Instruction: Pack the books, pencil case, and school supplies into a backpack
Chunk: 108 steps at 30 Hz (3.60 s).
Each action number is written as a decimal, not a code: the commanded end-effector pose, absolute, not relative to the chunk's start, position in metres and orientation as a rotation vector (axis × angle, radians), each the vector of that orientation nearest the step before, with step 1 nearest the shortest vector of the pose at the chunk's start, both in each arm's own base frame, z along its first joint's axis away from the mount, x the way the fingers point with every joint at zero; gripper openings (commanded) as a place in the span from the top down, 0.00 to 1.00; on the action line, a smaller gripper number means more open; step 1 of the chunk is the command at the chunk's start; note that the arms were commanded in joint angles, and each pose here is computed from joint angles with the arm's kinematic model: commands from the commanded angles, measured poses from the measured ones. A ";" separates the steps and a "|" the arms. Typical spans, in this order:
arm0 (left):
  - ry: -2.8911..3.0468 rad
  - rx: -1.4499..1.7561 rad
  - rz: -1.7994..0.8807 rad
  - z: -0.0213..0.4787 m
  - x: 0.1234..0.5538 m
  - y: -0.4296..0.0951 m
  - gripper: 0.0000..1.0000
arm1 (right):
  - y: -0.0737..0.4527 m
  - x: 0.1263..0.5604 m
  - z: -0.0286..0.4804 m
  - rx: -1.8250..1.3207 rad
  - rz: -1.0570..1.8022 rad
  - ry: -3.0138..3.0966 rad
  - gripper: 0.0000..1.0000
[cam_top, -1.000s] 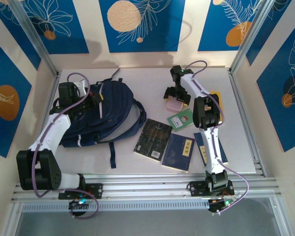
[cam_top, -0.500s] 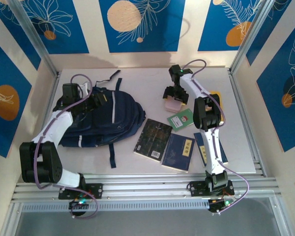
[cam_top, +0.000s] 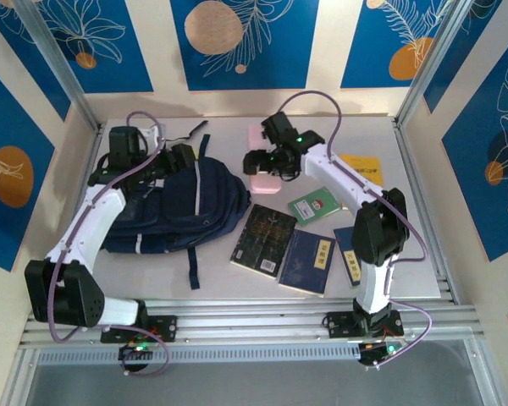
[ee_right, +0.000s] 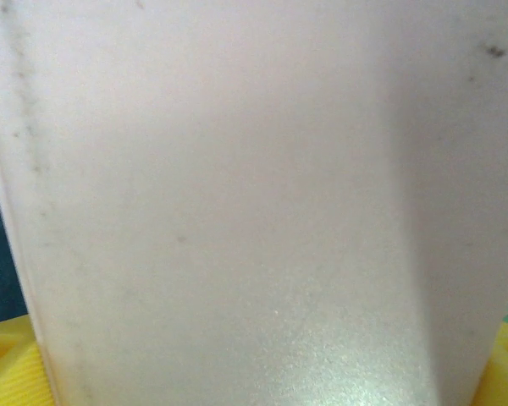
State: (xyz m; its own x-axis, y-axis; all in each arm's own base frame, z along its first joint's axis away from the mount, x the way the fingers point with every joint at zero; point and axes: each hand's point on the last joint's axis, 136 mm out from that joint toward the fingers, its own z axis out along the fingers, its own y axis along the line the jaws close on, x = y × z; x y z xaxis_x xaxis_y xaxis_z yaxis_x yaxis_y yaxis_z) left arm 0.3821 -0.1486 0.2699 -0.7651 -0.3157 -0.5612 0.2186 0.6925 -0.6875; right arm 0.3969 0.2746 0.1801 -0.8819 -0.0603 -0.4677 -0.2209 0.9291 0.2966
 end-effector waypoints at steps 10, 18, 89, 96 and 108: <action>2.305 0.097 -1.171 0.267 0.378 -0.212 0.27 | 0.334 0.332 0.222 -0.584 0.713 2.355 0.25; 2.309 0.097 -1.216 0.258 0.385 -0.231 0.27 | 0.350 0.313 0.219 -0.663 0.738 2.343 0.25; 1.810 -0.390 -1.588 0.346 0.407 -0.219 0.80 | 0.303 0.318 0.313 0.213 2.091 1.814 0.31; 1.824 -0.396 -1.595 0.339 0.404 -0.226 0.80 | 0.306 0.323 0.317 0.210 2.075 1.799 0.44; 1.865 -0.407 -1.604 0.326 0.400 -0.238 0.75 | 0.308 0.328 0.315 0.228 2.046 1.797 0.62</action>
State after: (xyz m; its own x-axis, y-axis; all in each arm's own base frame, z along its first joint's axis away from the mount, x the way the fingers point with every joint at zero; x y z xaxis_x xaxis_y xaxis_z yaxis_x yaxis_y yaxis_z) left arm 0.4074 -0.2314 0.3228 -0.7457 -0.6264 -0.2271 0.1285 0.1993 -0.9715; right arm 0.3251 0.3067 0.2935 -0.9228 0.3776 -0.0765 -0.1105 -0.0692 0.9915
